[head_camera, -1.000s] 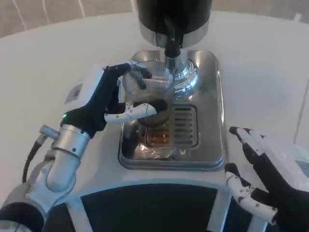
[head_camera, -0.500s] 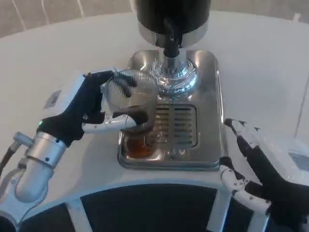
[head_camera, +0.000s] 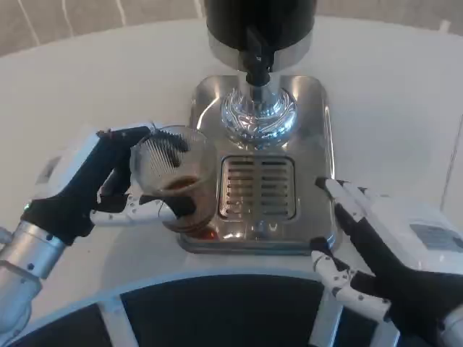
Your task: Grasp the cup under the faucet to collect the drink, then remove the cup.
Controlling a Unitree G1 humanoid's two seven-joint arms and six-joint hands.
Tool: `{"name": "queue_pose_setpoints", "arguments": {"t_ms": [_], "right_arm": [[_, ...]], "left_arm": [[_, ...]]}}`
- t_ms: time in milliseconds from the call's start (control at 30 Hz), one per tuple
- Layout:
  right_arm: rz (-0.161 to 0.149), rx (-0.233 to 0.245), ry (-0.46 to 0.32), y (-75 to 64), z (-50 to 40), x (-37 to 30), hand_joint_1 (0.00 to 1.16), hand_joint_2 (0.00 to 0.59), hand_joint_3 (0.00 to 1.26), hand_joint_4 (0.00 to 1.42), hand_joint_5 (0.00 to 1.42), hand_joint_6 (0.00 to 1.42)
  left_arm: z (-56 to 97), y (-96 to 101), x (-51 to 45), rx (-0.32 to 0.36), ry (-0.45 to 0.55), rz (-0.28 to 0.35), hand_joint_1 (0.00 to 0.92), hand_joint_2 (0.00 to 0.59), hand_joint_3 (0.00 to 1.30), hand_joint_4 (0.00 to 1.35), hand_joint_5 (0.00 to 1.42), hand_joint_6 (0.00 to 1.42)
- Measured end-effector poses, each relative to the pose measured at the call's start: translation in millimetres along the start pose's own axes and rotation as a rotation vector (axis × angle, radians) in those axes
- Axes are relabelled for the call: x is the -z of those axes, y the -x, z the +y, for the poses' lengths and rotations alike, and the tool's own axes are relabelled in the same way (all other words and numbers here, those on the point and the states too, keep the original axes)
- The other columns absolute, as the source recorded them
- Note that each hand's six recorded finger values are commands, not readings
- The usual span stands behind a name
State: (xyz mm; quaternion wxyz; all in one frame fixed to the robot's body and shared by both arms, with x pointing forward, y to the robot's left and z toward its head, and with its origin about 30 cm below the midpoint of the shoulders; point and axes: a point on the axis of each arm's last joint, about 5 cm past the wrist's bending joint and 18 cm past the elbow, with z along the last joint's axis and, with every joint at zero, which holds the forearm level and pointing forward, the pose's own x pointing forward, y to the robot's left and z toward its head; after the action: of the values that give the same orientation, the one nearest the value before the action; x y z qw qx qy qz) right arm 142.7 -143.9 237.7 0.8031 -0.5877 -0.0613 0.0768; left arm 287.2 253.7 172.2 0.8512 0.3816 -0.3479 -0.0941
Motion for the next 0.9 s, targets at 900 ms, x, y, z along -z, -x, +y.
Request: {"name": "queue_pose_setpoints", "arguments": {"t_ms": [900], "right_arm": [[-0.149, -0.093, 0.154, 29.5, 12.5, -17.8, 0.13, 0.586, 0.0, 0.0, 0.0, 0.0]], "left_arm": [[24.2, 62.0, -24.1, 0.031, -0.001, -0.047, 0.535, 0.055, 1.0, 1.15, 1.39, 1.42]]}}
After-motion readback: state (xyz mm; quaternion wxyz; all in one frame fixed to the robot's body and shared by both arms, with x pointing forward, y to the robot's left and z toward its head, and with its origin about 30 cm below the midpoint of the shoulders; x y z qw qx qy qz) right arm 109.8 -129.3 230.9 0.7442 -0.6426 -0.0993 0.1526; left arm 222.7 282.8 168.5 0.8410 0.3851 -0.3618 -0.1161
